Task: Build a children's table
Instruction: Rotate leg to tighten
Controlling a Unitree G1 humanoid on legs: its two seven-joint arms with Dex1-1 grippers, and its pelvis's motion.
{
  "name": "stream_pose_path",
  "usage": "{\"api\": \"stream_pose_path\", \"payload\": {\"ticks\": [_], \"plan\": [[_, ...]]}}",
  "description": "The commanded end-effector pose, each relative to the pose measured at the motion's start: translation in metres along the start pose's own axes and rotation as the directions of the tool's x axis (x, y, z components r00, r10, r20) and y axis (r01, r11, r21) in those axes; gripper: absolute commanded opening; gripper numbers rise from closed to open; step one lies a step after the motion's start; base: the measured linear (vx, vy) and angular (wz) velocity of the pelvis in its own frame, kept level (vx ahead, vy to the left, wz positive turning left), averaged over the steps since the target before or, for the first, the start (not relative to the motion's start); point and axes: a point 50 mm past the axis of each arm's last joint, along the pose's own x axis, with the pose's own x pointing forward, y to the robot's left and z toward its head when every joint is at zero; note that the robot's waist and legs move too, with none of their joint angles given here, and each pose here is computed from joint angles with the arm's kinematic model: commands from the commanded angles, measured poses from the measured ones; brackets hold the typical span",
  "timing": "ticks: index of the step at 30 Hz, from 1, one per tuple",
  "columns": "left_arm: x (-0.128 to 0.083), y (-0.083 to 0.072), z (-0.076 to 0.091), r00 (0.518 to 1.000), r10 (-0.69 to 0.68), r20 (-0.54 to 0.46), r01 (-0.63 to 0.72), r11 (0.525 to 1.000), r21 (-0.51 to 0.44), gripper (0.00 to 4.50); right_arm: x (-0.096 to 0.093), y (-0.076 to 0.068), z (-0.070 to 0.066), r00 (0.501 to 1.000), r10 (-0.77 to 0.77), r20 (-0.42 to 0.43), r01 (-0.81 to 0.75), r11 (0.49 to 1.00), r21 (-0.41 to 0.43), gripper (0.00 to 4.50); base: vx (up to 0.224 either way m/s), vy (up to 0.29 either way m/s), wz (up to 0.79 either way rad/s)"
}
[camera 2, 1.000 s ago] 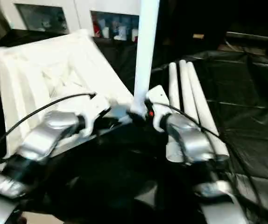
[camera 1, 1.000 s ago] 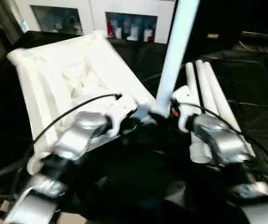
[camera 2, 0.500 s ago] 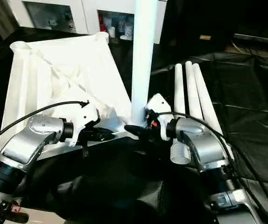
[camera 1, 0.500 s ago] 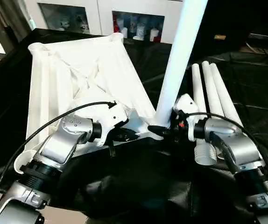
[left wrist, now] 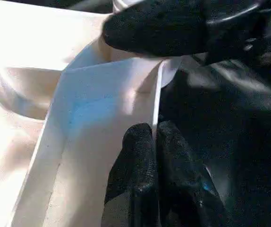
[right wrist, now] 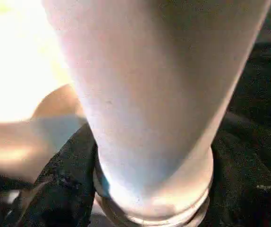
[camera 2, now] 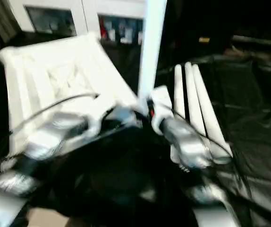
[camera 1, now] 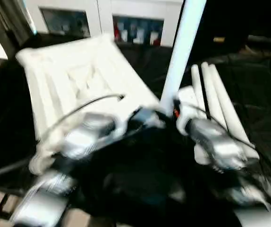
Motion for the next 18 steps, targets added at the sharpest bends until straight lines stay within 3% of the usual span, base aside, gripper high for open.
{"api": "stream_pose_path", "payload": {"ticks": [1, 3, 5, 6, 11, 18], "plan": [[-0.006, 0.016, 0.004, 0.990, 0.144, 0.006, -0.144, 0.989, -0.019, 0.00, 0.004, 0.015, -0.032, 0.992, 0.030, -0.121, -0.021, 0.997, 0.074, 3.07, 0.000, 0.000, 0.00], [-0.001, 0.008, 0.008, 0.994, 0.108, 0.028, -0.108, 0.994, 0.000, 0.00, 0.007, 0.019, -0.029, 0.995, 0.024, -0.099, -0.011, 0.990, 0.139, 3.44, 0.000, 0.000, 0.00], [0.001, 0.005, 0.010, 0.995, 0.091, 0.037, -0.091, 0.996, 0.007, 0.00, 0.008, 0.020, -0.027, 0.995, 0.025, -0.092, -0.012, 0.990, 0.137, 3.51, 0.000, 0.000, 0.00], [0.002, 0.003, 0.010, 0.996, 0.082, 0.041, -0.082, 0.997, 0.007, 0.00, 0.009, 0.021, -0.025, 0.996, 0.023, -0.087, -0.012, 0.992, 0.129, 3.76, 0.000, 0.000, 0.00], [0.005, -0.003, 0.012, 0.997, 0.045, 0.055, -0.046, 0.999, 0.018, 0.00, 0.011, 0.024, -0.015, 0.999, 0.036, -0.034, -0.034, 0.996, 0.081, 3.76, 0.000, 0.000, 0.00], [0.009, 0.011, 0.009, 0.985, 0.173, 0.013, -0.173, 0.984, -0.047, 0.00, -0.006, 0.005, -0.004, 0.999, -0.041, 0.031, 0.039, 0.997, 0.062, 3.76, 0.000, 0.000, 0.00]]}}
